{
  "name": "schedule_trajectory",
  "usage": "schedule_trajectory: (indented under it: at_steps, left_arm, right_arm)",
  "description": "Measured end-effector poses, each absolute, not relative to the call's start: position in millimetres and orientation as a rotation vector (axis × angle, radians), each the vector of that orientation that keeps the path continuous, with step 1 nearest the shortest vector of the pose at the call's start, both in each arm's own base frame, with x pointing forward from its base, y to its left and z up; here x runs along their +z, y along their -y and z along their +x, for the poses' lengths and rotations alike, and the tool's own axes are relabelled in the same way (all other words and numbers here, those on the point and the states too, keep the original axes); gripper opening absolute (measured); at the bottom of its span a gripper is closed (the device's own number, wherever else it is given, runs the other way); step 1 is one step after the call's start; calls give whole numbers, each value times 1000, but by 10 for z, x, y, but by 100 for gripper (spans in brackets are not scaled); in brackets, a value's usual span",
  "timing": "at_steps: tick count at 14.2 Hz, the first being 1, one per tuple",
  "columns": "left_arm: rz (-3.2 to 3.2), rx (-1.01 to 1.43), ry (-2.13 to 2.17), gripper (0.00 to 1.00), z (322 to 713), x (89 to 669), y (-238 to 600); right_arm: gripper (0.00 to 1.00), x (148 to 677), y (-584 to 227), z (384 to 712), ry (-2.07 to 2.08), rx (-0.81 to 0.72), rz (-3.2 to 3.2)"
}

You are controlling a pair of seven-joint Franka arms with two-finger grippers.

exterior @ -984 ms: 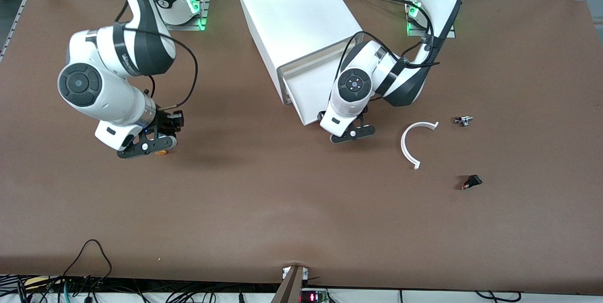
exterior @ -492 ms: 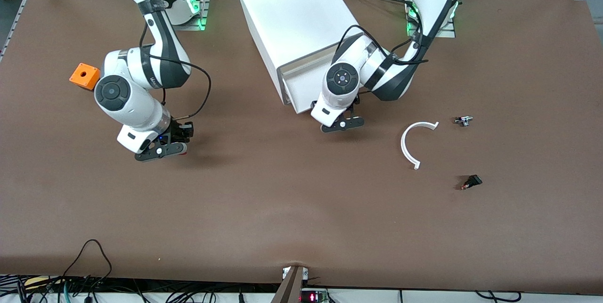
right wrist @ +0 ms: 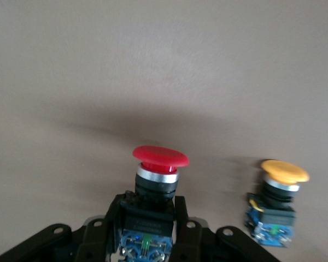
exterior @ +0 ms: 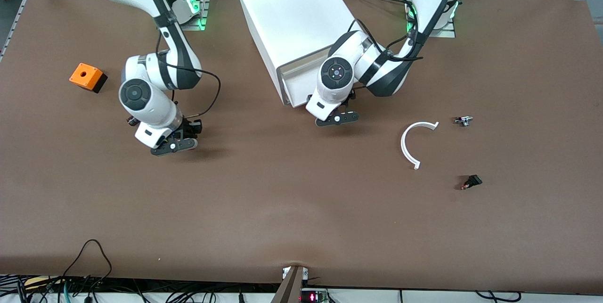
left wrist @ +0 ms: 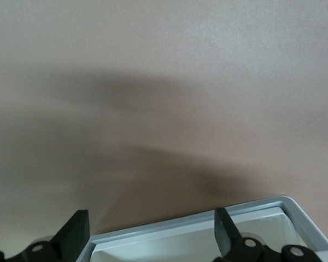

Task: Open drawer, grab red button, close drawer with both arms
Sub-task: 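Push the drawer shut with the left gripper while the right gripper places the button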

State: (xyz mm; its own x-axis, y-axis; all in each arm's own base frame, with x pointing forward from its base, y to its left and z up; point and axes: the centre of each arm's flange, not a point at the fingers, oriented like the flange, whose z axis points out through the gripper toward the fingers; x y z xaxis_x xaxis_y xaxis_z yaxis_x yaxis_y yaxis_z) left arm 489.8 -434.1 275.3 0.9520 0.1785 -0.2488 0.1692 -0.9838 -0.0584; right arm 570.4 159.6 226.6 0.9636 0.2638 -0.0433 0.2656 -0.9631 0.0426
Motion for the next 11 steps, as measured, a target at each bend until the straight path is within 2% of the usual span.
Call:
schedule_trajectory:
  at_steps: [5,10,11]
  left_arm:
    - [-3035,475,215,100,4570,2766,4568]
    - [-3027,508,221,100,4449,2776,4661]
    - [-3028,520,224,100,4433,2775,4671]
  right_arm:
    - [40,1902,-1660,5646,-437,-63,3048]
    - [40,1864,-1643,5586,-439,-23,3050]
    - [45,1848,-1640,5582,-435,-25,3050]
